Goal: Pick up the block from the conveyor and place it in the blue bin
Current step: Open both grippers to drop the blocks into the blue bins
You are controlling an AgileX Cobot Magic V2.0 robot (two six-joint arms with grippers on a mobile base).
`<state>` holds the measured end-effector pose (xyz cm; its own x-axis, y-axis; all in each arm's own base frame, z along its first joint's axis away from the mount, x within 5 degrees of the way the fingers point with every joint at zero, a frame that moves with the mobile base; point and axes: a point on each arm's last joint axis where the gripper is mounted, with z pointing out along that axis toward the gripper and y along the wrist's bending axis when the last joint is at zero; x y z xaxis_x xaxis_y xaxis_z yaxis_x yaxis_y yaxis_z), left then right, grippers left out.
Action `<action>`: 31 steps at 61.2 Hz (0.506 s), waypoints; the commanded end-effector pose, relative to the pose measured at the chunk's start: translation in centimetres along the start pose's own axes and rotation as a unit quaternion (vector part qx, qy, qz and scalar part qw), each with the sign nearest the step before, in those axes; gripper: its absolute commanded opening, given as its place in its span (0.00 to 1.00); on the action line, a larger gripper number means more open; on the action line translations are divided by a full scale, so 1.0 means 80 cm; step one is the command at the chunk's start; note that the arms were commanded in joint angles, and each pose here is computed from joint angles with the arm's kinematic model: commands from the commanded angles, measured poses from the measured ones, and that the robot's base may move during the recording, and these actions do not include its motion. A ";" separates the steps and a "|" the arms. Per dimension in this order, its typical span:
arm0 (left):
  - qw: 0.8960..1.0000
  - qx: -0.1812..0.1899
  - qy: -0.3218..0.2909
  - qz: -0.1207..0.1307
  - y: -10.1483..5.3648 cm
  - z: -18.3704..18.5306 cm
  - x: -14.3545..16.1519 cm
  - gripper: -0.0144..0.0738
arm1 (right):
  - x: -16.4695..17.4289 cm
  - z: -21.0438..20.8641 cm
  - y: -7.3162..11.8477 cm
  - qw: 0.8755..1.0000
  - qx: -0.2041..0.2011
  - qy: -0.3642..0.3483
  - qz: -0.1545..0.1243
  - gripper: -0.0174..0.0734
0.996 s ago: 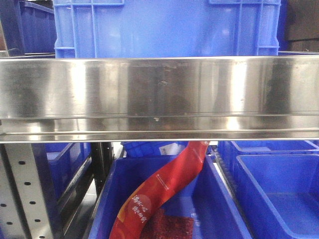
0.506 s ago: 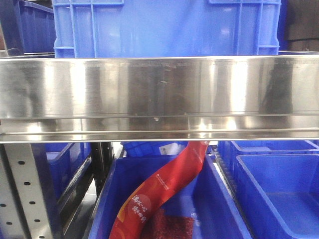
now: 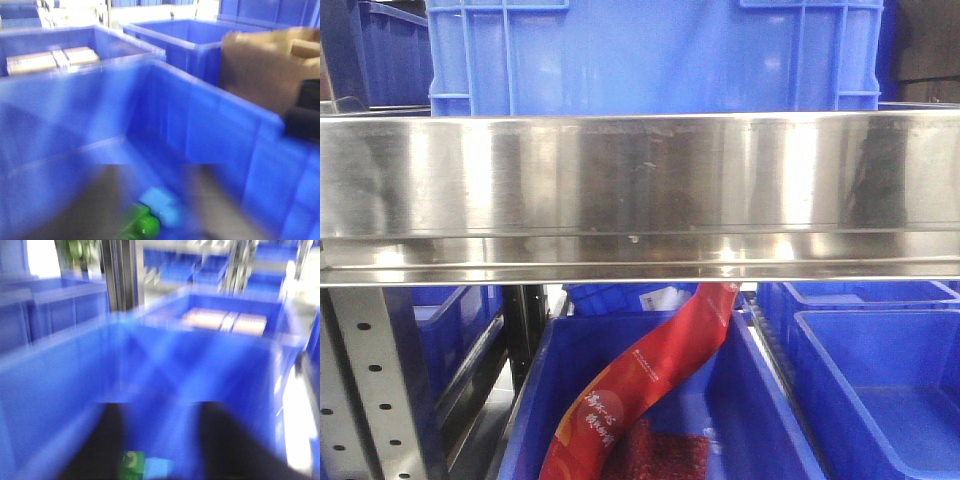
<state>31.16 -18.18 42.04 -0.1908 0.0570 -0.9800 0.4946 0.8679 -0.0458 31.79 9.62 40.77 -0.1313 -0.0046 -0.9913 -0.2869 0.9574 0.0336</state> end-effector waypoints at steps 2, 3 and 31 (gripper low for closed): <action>0.999 0.001 -0.032 0.003 0.000 -0.014 -0.017 0.04 | -0.016 -0.012 0.000 1.000 0.000 -0.027 0.002 0.14; 0.999 -0.001 -0.033 0.000 0.002 -0.015 -0.018 0.04 | -0.017 -0.013 0.000 1.000 0.000 -0.028 0.002 0.11; 0.998 -0.043 -0.042 -0.013 0.032 -0.124 0.013 0.04 | 0.013 -0.106 -0.008 0.999 0.011 -0.034 0.003 0.02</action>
<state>25.21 -12.30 43.44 -0.1472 0.0123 -0.9890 0.4311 0.9008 -0.0530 25.56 7.23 41.38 -0.0920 0.0133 -0.9957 -0.2705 0.9620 0.0378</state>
